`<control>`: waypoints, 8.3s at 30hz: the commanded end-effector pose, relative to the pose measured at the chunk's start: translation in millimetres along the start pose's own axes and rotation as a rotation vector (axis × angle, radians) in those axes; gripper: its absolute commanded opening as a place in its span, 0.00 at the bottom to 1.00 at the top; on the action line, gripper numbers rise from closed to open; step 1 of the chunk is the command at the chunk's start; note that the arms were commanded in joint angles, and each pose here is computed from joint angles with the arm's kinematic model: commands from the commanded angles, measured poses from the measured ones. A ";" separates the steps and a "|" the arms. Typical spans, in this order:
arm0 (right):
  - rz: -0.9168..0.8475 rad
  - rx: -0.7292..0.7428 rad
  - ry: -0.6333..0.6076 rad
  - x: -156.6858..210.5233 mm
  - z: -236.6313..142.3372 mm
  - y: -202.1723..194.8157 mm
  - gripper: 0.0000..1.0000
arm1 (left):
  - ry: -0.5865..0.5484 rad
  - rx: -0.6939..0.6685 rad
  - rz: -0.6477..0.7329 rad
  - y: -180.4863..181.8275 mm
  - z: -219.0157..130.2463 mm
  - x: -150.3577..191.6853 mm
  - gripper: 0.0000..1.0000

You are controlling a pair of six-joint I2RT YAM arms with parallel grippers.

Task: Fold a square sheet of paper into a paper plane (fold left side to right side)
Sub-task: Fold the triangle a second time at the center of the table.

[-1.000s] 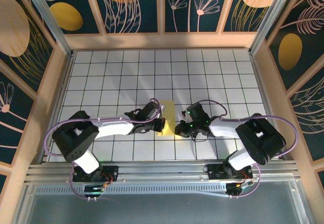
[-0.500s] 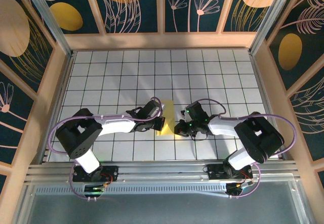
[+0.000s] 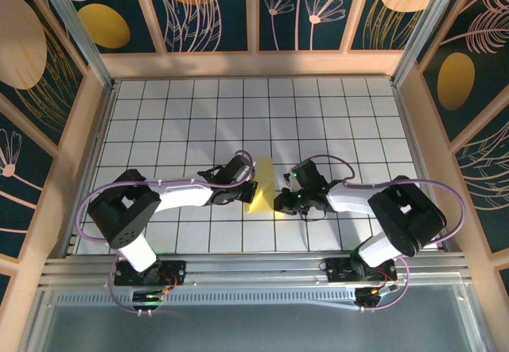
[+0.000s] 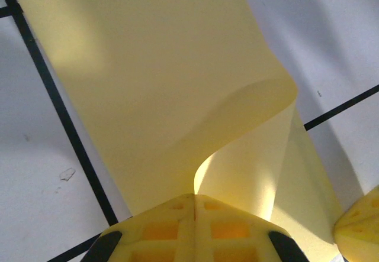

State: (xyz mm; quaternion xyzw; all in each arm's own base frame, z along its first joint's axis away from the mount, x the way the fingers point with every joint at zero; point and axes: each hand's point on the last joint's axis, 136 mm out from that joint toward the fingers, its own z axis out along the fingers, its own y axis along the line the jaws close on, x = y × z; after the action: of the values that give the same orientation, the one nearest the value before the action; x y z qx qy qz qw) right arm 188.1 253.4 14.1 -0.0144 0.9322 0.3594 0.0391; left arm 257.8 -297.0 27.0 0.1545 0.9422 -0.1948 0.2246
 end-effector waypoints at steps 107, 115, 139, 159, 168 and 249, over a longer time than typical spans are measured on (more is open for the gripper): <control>-0.005 -0.176 -0.155 -78.9 9.3 56.8 0.00 | 0.096 -0.106 0.031 20.3 25.6 12.6 0.00; -0.005 -0.172 -0.140 -77.7 16.7 54.5 0.00 | 0.095 -0.107 0.035 20.6 25.2 12.6 0.00; 0.038 -0.040 -0.107 -64.8 27.5 20.4 0.00 | 0.102 -0.094 0.035 18.2 26.3 12.8 0.00; 0.070 0.008 -0.086 -48.4 29.3 -1.0 0.00 | -0.063 -0.140 -0.004 13.6 -32.6 -35.2 0.30; 0.053 -0.006 -0.091 -50.0 30.0 5.5 0.00 | -0.048 0.173 -0.117 -29.1 -66.6 -14.0 0.10; -0.089 -0.124 -0.174 -67.8 18.7 53.5 0.00 | 0.176 0.094 -0.217 0.9 11.0 56.6 0.00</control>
State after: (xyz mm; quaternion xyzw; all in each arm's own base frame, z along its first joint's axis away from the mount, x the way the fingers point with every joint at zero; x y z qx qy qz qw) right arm 253.8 303.7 50.7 -0.0220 0.8975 0.4197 0.1333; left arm 222.0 -309.8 13.1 0.0887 0.9431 -0.2923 0.1316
